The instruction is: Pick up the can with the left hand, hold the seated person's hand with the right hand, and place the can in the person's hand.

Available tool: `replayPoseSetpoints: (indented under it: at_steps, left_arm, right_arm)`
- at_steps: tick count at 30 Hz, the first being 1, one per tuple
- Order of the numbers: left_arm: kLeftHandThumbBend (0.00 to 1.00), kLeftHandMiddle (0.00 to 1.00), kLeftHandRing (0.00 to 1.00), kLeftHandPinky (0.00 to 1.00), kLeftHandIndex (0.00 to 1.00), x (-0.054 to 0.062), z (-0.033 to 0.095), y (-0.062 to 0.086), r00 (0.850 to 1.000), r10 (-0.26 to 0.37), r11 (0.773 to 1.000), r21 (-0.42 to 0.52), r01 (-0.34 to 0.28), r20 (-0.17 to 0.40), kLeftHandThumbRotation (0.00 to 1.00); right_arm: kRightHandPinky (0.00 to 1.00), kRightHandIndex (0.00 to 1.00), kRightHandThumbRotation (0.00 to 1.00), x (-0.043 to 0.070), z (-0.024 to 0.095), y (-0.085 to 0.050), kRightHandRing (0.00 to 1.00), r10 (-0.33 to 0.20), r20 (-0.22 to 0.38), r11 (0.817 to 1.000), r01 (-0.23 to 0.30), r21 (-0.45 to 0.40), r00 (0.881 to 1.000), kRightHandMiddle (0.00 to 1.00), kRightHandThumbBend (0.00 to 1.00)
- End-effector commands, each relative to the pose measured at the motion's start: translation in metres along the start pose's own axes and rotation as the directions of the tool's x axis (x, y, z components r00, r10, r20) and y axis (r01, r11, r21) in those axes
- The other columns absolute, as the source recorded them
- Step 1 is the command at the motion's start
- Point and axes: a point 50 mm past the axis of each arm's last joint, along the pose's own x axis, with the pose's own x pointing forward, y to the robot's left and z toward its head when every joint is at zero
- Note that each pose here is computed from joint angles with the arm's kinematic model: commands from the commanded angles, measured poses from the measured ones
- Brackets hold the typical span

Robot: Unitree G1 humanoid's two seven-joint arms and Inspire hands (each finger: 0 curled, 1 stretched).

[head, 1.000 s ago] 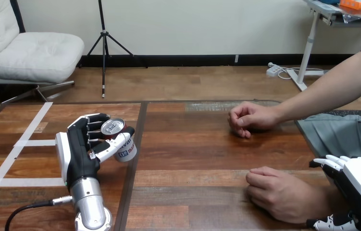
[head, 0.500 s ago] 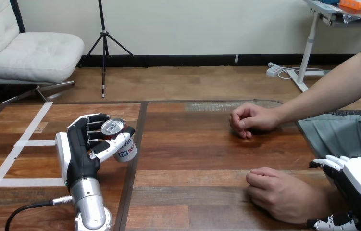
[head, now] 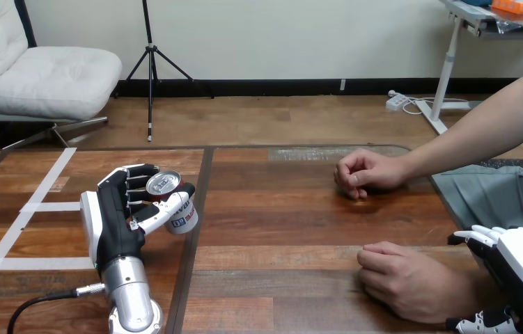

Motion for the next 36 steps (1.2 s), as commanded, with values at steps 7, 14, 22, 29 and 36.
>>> replayPoseSetpoints:
  at_steps: [7, 14, 22, 29, 36]
  left_arm:
    - [0.65, 0.53, 0.51, 0.44, 0.53, 0.0203, 0.0395, -0.0091, 0.989, 0.007, 0.998, -0.067, 0.003, 0.149, 0.00]
    - [0.65, 0.53, 0.51, 0.44, 0.53, 0.0207, 0.0404, -0.0091, 0.988, 0.007, 0.998, -0.061, 0.003, 0.155, 0.00]
    - [0.65, 0.53, 0.51, 0.44, 0.53, 0.0210, 0.0408, -0.0092, 0.987, 0.006, 0.999, -0.049, 0.002, 0.159, 0.00]
    - [0.65, 0.53, 0.50, 0.43, 0.53, 0.0205, 0.0401, -0.0089, 0.988, 0.005, 0.998, -0.063, 0.004, 0.154, 0.00]
    - [0.64, 0.53, 0.50, 0.43, 0.53, 0.0200, 0.0395, -0.0084, 0.988, 0.001, 0.997, -0.074, 0.011, 0.155, 0.00]
  right_arm:
    - [1.00, 0.84, 0.16, 0.0084, 0.0053, -0.0230, 0.93, -0.079, 0.048, 0.996, 0.081, -0.046, 0.996, 0.91, 0.79]
    - [1.00, 0.84, 0.16, 0.0090, 0.0052, -0.0233, 0.93, -0.083, 0.047, 0.996, 0.085, -0.040, 0.995, 0.91, 0.79]
    - [1.00, 0.84, 0.15, 0.0086, 0.0049, -0.0232, 0.93, -0.082, 0.044, 0.996, 0.084, -0.040, 0.996, 0.91, 0.78]
    - [1.00, 0.84, 0.15, 0.0085, 0.0051, -0.0224, 0.93, -0.076, 0.047, 0.996, 0.079, -0.047, 0.996, 0.92, 0.78]
    - [1.00, 0.84, 0.16, 0.0080, 0.0051, -0.0218, 0.93, -0.076, 0.050, 0.996, 0.079, -0.048, 0.996, 0.92, 0.78]
